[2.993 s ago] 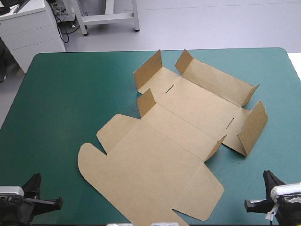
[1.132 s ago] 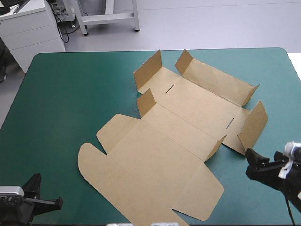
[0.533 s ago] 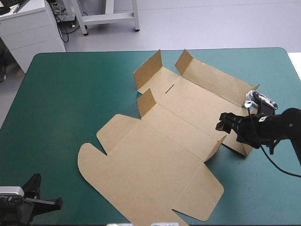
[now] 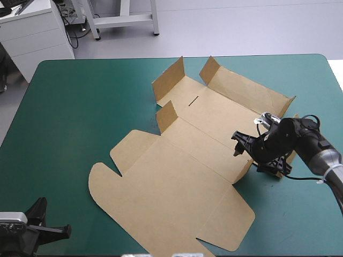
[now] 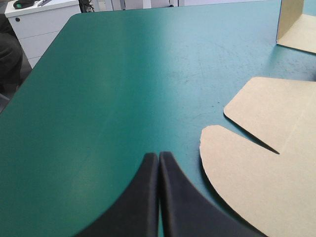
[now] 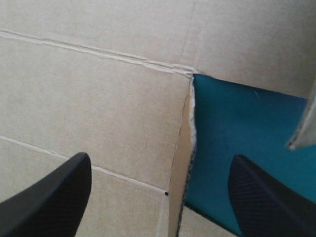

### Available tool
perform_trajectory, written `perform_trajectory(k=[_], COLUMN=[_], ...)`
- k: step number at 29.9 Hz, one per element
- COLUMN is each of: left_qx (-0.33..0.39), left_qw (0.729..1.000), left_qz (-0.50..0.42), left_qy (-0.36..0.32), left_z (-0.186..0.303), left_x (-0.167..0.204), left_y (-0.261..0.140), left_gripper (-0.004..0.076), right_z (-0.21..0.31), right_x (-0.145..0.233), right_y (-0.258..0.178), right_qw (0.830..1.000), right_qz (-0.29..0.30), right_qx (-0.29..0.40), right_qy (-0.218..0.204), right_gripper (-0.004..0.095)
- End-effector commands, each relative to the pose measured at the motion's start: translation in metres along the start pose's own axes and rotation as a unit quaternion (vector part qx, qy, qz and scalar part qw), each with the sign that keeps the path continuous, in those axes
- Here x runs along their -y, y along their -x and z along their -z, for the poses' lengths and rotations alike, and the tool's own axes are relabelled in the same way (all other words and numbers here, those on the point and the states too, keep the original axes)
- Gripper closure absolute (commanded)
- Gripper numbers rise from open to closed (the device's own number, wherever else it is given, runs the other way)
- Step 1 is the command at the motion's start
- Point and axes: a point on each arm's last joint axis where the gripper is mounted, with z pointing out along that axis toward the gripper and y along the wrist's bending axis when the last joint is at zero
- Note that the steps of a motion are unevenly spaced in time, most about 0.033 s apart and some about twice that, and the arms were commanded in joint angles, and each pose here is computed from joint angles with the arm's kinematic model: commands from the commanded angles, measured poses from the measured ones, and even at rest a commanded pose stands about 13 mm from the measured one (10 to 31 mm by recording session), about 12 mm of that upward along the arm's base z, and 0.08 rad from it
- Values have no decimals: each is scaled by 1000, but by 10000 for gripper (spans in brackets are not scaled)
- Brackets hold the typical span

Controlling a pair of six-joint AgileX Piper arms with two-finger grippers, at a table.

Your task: Fold the box

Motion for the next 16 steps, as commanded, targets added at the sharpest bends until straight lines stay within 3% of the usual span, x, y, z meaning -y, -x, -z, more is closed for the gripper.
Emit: perform_trajectory(k=[1, 5, 9, 16], left_qx=[55, 55, 55, 55], left_qw=[998, 998, 998, 998], left_qz=[5, 5, 2, 2], left_qy=[-4, -4, -4, -4], left_z=[7, 7, 7, 7], left_x=[0, 0, 0, 0], left_y=[11, 11, 11, 11], left_gripper=[756, 756, 756, 756], right_z=[7, -4, -15, -25], right_x=[-6, -4, -2, -1], right_y=[3, 2, 2, 0], right_qw=[1000, 1000, 999, 996], right_qz=[-9, -16, -20, -16], right_qx=[19, -12, -37, -64], right_qy=[7, -12, -33, -52], right_gripper=[197, 226, 380, 928])
